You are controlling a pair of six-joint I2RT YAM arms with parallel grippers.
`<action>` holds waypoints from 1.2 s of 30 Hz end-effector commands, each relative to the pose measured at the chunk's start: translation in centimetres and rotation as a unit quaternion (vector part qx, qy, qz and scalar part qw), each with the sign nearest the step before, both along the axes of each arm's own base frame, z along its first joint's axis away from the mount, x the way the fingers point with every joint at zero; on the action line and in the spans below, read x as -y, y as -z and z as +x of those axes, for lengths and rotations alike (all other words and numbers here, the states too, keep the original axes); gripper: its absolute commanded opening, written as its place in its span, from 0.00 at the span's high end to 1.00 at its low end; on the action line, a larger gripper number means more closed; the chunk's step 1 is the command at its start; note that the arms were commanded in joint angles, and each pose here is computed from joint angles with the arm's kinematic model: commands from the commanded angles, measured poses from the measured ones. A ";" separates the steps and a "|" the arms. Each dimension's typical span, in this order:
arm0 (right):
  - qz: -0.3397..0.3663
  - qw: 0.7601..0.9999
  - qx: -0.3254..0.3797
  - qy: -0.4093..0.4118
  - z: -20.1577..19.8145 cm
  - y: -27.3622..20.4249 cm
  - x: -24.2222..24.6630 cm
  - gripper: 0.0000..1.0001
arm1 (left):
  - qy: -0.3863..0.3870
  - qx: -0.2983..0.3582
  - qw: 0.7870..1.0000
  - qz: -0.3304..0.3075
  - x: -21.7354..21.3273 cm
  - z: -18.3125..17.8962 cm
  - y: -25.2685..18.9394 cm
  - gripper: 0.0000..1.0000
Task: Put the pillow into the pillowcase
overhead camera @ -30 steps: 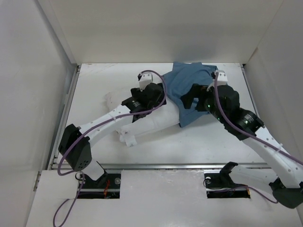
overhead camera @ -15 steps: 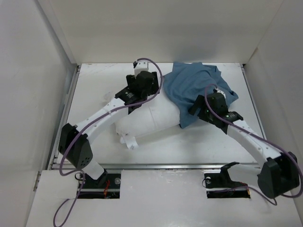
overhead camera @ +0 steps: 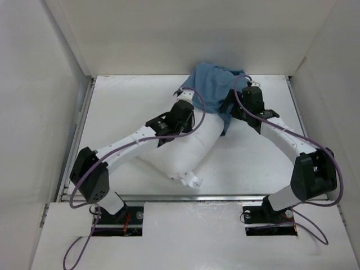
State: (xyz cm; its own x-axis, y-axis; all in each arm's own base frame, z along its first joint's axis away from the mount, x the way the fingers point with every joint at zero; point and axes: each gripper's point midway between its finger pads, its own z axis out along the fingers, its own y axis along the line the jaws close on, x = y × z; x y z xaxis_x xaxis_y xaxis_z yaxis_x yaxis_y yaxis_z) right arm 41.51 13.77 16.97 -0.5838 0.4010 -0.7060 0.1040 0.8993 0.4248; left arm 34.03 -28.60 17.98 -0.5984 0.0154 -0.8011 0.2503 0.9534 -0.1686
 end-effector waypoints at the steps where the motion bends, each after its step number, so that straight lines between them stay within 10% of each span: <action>1: 0.022 0.996 0.091 -0.014 2.7 -5.6 -1.2 0.00 | 0.084 -0.022 0.996 -0.024 2.2 -4.9 -1.4 0.83; 6: -0.001 0.995 0.094 0.042 -0.4 -6.6 2.2 0.00 | 0.020 0.021 1.000 0.012 0.3 -4.6 -5.2 0.02; 15: -0.015 0.990 0.051 0.133 -7.0 -5.5 7.7 0.00 | 0.085 0.085 0.983 0.141 5.3 -5.0 -7.3 0.00; 29: 0.035 0.996 0.059 0.065 -8.2 -4.3 5.1 0.00 | 0.042 -0.052 0.939 0.339 4.2 -2.1 8.4 0.00; 31: 0.032 0.997 0.039 0.060 -8.6 -2.6 4.9 0.00 | 0.046 -0.067 0.931 0.356 3.9 -1.7 10.6 0.19; 32: 0.034 0.997 0.044 0.060 -8.4 -2.9 4.9 0.00 | 0.041 -0.065 0.934 0.350 4.2 -1.0 10.4 0.77; 33: 0.035 0.998 0.029 0.051 -9.0 -1.6 4.6 0.00 | 0.034 -0.064 0.937 0.341 4.6 -0.8 10.3 1.00; 36: 0.048 0.998 0.031 0.021 -9.1 -0.7 3.6 0.00 | 0.010 -0.033 0.945 0.326 4.8 0.2 8.0 1.00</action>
State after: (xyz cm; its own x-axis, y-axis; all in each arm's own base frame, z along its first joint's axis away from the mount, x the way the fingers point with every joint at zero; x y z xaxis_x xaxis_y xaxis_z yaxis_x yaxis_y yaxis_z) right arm 32.00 8.54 17.23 -0.5126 0.5061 -0.6936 0.2115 0.8573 0.4693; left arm 33.45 -35.32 11.06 -0.5945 0.5223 -0.6113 0.3247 0.8515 0.4118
